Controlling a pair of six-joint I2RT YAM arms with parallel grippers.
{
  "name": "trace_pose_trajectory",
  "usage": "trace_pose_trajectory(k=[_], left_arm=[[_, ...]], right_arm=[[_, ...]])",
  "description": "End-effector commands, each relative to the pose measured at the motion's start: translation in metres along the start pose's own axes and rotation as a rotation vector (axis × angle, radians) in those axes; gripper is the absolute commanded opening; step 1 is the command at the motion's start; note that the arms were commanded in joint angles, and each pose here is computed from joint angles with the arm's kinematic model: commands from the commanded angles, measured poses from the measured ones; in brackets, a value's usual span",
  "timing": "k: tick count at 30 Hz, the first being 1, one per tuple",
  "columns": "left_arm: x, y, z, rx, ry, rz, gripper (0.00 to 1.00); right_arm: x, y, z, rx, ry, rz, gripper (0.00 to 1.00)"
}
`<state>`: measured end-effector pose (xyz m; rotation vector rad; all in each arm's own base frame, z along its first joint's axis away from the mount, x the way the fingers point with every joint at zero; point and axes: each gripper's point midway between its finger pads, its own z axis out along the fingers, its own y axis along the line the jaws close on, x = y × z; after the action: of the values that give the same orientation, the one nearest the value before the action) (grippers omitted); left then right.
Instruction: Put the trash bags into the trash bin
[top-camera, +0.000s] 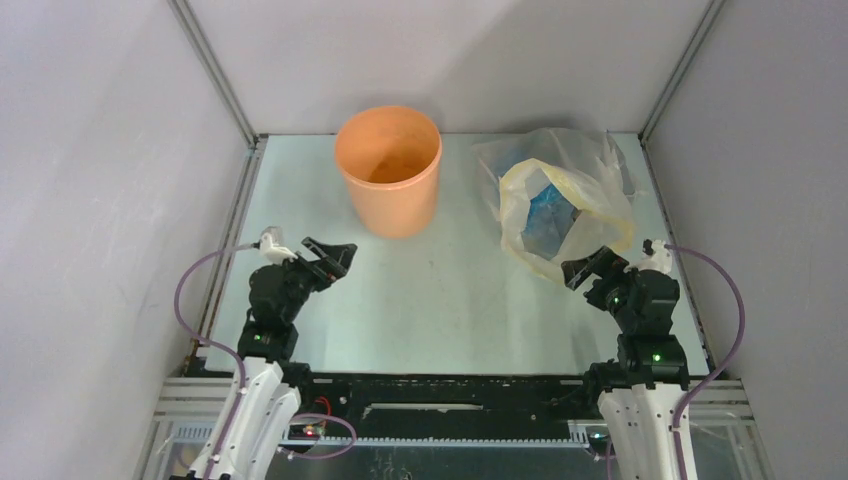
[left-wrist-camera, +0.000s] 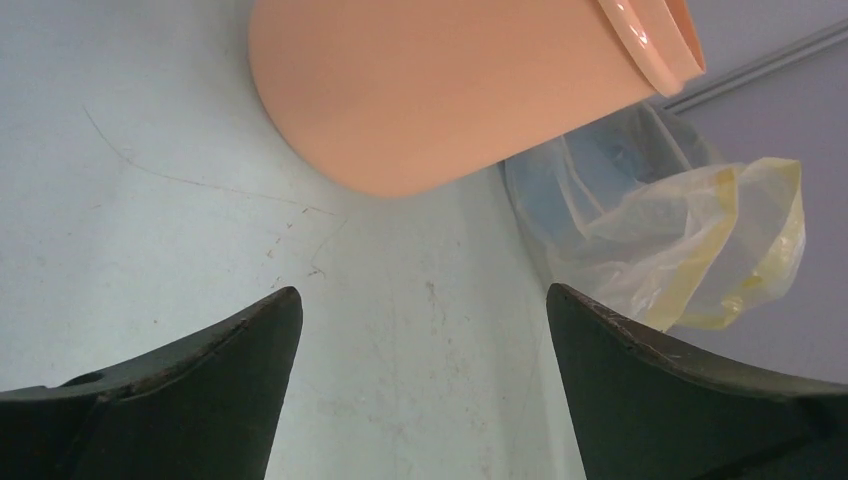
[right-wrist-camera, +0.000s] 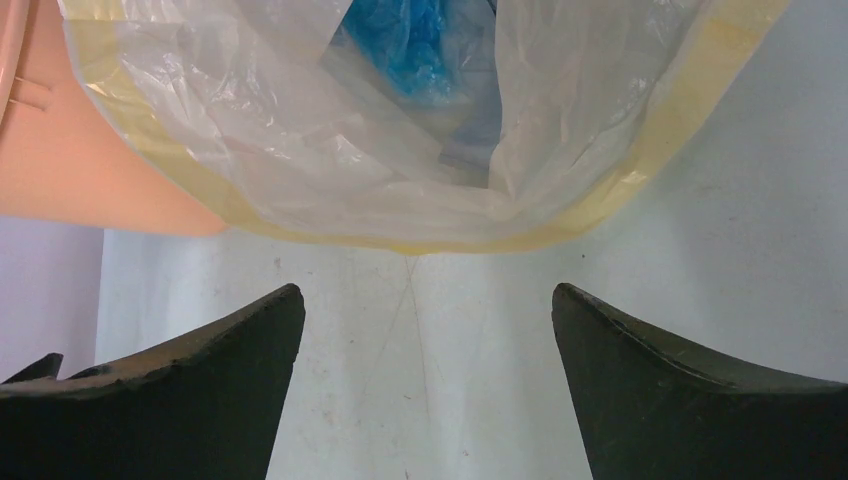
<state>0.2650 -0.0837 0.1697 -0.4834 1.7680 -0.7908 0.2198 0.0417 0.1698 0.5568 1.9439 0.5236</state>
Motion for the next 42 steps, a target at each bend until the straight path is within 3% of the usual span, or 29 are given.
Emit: trace_pose_trajectory(k=[1, 6, 12, 24, 31, 33, 37, 42], left_arm=[[-0.018, -0.042, -0.006, 0.164, -0.032, 0.081, 1.0], [-0.01, -0.07, -0.007, 0.259, -0.028, 0.143, 0.97], [0.003, -0.114, -0.001, 0.339, 0.012, 0.255, 0.89], [0.036, -0.211, 0.032, 0.411, 0.061, 0.518, 0.81], [0.066, -0.256, 0.074, 0.441, 0.139, 0.572, 0.78], [0.076, -0.269, 0.086, 0.468, 0.166, 0.578, 0.72], [0.096, -0.287, 0.112, 0.488, 0.212, 0.578, 0.69], [0.117, -0.298, 0.143, 0.487, 0.253, 0.583, 0.7]], right_arm=[[-0.009, 0.007, 0.0, -0.034, -0.034, -0.034, 0.97], [-0.009, 0.011, 0.001, -0.056, -0.03, -0.045, 0.94], [-0.012, 0.01, 0.0, -0.052, -0.047, -0.046, 0.81], [-0.009, 0.015, 0.001, -0.082, -0.027, -0.052, 0.79], [-0.013, 0.018, 0.003, -0.093, -0.039, -0.06, 0.74], [-0.015, 0.018, 0.005, -0.093, -0.04, -0.067, 0.64], [-0.02, 0.019, 0.011, -0.092, -0.051, -0.08, 0.44], [-0.023, 0.018, 0.02, -0.087, -0.051, -0.093, 0.4]])
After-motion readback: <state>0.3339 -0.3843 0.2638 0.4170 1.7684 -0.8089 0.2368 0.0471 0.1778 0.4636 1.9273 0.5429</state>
